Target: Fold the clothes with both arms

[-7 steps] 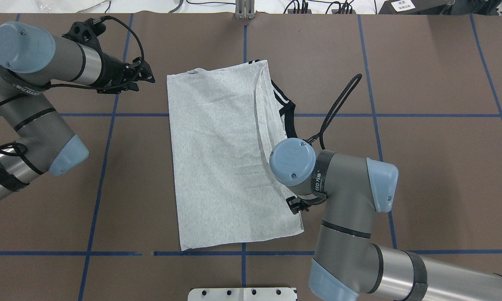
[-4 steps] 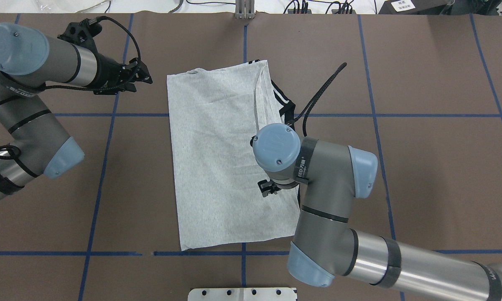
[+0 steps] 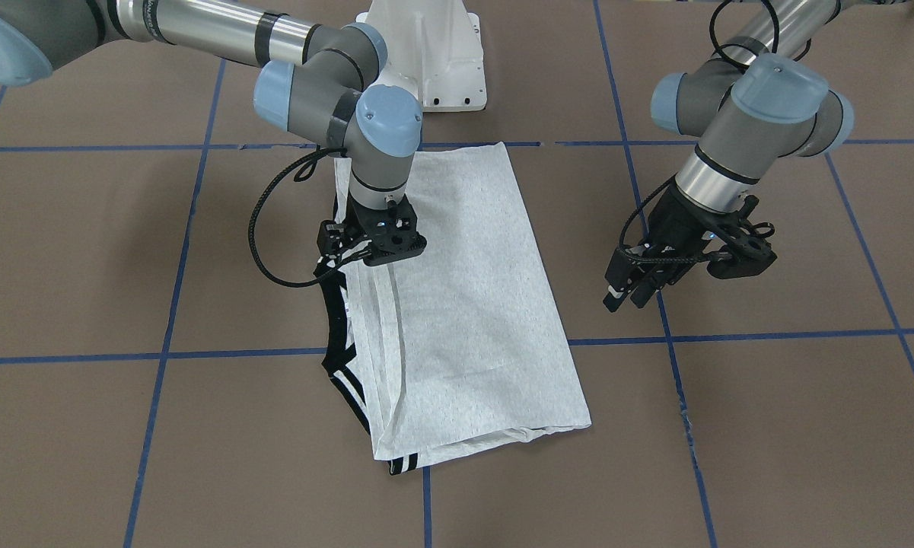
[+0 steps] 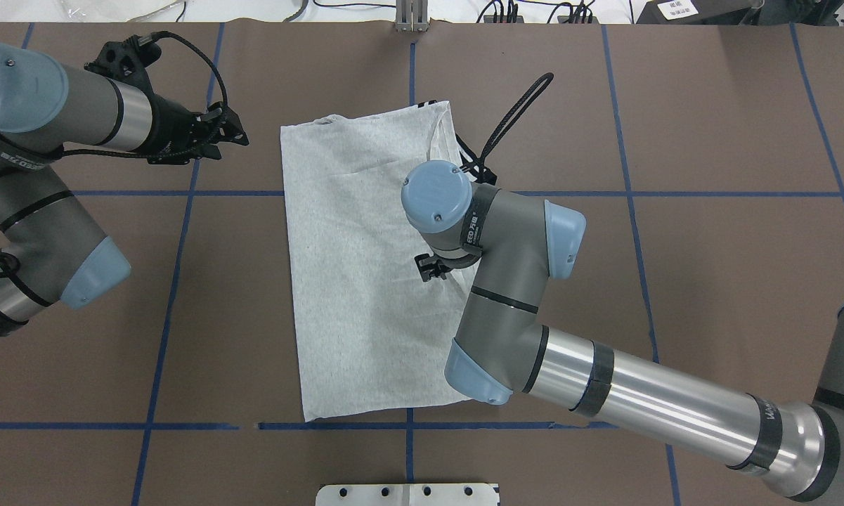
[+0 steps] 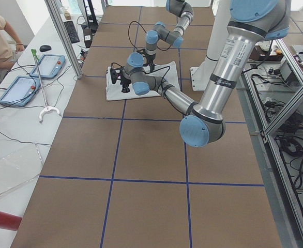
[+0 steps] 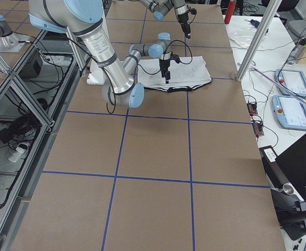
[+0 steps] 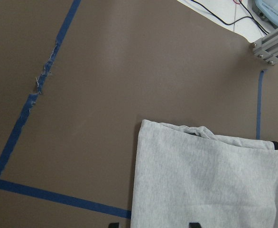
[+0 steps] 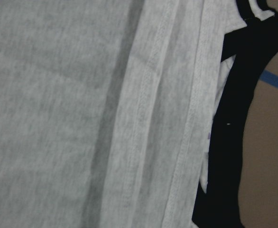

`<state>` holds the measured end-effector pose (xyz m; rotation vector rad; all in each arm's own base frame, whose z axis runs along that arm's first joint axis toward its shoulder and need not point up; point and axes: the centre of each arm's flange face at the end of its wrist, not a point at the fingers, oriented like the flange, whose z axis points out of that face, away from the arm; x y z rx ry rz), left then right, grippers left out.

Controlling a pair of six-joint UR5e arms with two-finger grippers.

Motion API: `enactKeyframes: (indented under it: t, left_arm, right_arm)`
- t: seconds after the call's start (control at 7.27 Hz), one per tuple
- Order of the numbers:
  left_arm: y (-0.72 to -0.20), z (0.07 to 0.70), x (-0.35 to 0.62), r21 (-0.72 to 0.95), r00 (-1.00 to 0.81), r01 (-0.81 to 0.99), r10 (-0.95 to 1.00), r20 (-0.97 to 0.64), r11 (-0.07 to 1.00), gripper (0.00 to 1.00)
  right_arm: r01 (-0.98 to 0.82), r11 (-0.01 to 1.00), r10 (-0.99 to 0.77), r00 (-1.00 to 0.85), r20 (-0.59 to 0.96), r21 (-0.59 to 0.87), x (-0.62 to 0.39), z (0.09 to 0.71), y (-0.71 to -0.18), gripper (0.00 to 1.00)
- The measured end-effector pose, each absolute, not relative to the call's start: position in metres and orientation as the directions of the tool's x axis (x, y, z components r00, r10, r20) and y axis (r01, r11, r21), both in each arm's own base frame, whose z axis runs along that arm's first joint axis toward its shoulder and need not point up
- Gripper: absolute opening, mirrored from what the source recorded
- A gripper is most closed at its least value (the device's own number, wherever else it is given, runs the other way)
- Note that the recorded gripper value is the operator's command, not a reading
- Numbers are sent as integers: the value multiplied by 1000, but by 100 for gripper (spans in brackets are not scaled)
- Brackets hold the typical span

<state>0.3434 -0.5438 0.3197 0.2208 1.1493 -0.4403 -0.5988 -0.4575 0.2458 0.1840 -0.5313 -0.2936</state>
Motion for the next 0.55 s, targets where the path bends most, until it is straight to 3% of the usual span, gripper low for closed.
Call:
enactKeyframes:
  t: [0.55]
  left_arm:
    - [-543,317,342,-52,335,444,-219,-916,894,58]
  right_arm:
    - [239,951,-307,824,476,199,-532,293,-522,100]
